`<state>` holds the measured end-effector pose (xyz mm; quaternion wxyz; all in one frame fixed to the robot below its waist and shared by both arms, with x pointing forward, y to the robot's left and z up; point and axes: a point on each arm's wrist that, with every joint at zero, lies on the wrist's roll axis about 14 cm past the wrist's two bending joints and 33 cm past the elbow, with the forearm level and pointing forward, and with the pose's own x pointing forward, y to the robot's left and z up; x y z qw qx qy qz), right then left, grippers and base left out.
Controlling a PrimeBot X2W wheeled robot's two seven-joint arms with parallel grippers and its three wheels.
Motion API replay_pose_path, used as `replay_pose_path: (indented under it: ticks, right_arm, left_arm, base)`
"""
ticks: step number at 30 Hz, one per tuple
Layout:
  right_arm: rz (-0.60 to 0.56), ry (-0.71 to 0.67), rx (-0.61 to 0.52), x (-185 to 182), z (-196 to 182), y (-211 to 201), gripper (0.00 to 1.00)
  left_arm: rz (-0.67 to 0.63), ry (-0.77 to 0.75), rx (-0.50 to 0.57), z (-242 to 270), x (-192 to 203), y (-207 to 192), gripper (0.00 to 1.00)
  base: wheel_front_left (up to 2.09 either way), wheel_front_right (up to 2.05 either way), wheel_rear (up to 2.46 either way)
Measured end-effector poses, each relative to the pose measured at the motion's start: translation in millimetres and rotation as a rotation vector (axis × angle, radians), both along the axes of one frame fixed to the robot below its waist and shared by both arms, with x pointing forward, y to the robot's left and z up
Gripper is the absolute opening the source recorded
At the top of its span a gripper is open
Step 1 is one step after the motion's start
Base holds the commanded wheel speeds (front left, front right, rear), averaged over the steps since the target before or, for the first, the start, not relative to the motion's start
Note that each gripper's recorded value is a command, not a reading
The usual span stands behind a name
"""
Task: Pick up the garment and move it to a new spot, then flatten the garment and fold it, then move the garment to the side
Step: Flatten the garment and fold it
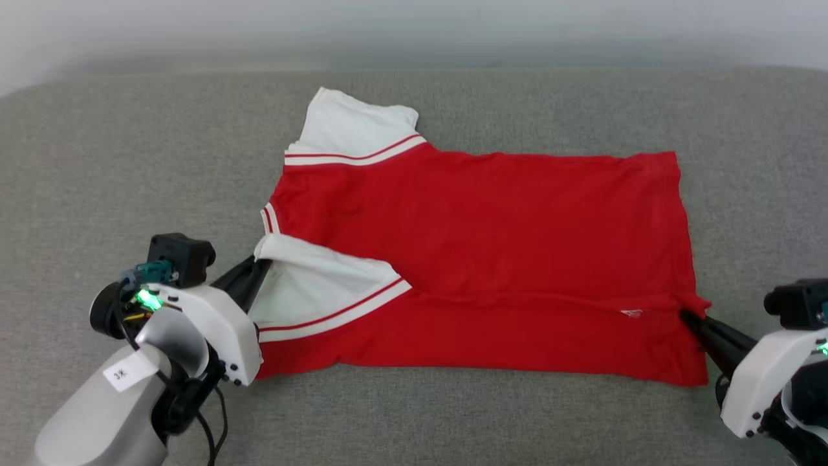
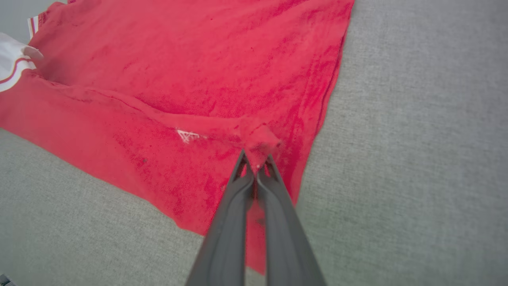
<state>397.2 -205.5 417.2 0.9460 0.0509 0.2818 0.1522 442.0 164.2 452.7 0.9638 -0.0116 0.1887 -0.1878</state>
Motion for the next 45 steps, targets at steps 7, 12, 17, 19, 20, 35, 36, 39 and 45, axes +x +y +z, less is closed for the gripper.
replay_pose_path:
  ticks: [7,12,17,19,20,35,36,39,45]
  right_arm:
    - [0.001,0.065,-0.033,11.4,-29.4,-2.1,0.00]
    - [0.007,0.092,-0.068,11.8,-41.5,-5.7,0.00]
    - [0.005,0.082,-0.063,10.3,-38.8,-4.5,0.00]
    - [0.000,0.076,-0.054,9.8,-35.4,-4.4,0.43]
    - [-0.001,0.065,-0.053,10.3,-32.3,-4.5,0.82]
    - [-0.006,-0.137,-0.043,16.1,27.3,1.0,1.00]
    - [-0.004,-0.141,-0.042,15.9,29.4,2.1,1.00]
    - [0.002,-0.153,-0.040,15.7,35.5,6.4,1.00]
    - [0.003,-0.160,-0.051,13.7,42.4,6.1,1.00]
  left_arm:
    - [-0.008,0.116,0.025,-47.4,11.3,0.1,0.00]
    - [-0.005,0.167,0.030,-68.1,8.6,0.6,0.00]
    - [0.008,0.159,0.016,-68.1,8.5,0.4,0.00]
    - [0.026,0.139,0.002,-62.9,9.8,3.1,0.12]
    - [0.029,0.129,0.004,-60.0,10.1,4.9,0.67]
    - [0.033,0.015,0.050,19.5,14.0,30.6,1.00]
    - [0.026,0.015,0.048,25.0,13.8,29.4,1.00]
    - [0.006,0.016,0.055,43.2,16.4,29.3,1.00]
    - [-0.053,0.184,0.095,36.0,4.0,23.0,1.00]
  base:
    - [0.00,0.00,0.00]
    - [0.00,0.00,0.00]
    - [0.00,0.00,0.00]
    - [0.00,0.00,0.00]
    - [0.00,0.00,0.00]
    - [0.00,0.00,0.00]
    - [0.00,0.00,0.00]
    - [0.00,0.00,0.00]
    - [0.00,0.00,0.00]
